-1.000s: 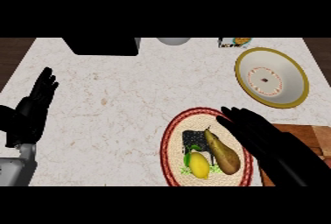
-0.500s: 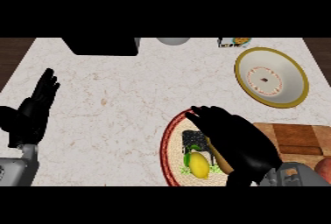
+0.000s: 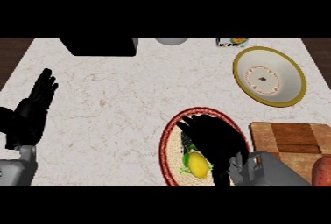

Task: Pick the lemon from the placemat and place it in the bowl

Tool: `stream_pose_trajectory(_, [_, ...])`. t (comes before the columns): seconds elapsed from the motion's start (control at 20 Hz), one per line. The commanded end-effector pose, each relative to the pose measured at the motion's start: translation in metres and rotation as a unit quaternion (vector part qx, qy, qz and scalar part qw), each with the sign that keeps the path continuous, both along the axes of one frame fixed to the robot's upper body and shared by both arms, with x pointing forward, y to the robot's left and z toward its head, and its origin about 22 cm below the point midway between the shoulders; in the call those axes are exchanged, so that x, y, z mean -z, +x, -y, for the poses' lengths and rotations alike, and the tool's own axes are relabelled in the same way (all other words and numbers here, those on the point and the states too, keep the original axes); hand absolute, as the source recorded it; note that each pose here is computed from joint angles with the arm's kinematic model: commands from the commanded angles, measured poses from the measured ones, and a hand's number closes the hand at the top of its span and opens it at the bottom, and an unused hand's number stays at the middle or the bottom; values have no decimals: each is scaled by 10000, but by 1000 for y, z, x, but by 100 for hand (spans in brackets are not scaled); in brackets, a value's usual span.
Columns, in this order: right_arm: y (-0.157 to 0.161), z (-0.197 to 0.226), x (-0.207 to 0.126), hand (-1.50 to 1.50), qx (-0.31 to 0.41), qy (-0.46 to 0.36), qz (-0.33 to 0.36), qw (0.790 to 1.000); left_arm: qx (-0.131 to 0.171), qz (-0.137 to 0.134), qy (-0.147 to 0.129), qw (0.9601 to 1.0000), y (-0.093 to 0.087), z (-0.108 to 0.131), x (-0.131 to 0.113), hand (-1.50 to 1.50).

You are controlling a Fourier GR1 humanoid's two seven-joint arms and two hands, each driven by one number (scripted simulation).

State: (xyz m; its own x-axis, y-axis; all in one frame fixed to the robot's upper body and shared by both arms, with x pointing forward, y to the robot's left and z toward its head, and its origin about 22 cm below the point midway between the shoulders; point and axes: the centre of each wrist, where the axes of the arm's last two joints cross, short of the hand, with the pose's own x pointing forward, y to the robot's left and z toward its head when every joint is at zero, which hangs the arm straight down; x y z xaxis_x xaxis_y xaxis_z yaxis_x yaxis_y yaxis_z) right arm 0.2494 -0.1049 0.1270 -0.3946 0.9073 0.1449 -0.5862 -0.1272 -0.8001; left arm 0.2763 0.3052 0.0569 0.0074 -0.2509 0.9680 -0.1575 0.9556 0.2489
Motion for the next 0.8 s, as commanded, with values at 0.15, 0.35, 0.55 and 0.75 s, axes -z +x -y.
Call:
stream_pose_trajectory(0.15, [6,-30,18,-150,-121,-376,562,9976,24,32,74,10000,-6,-17,-11,0])
stream_pose_trajectory(0.35, [-5,-11,34,-150,-319,-433,917,9943,14,-59,-91,9999,-7,-4,0,0])
stream_pose_trajectory(0.55, [-24,-11,57,-150,-184,-265,739,9967,-47,21,-119,9999,-3,16,-1,0])
stream_pose_trajectory(0.75, [-23,-9,75,-150,-197,-532,418,9975,-27,-77,8,10000,3,0,4,0])
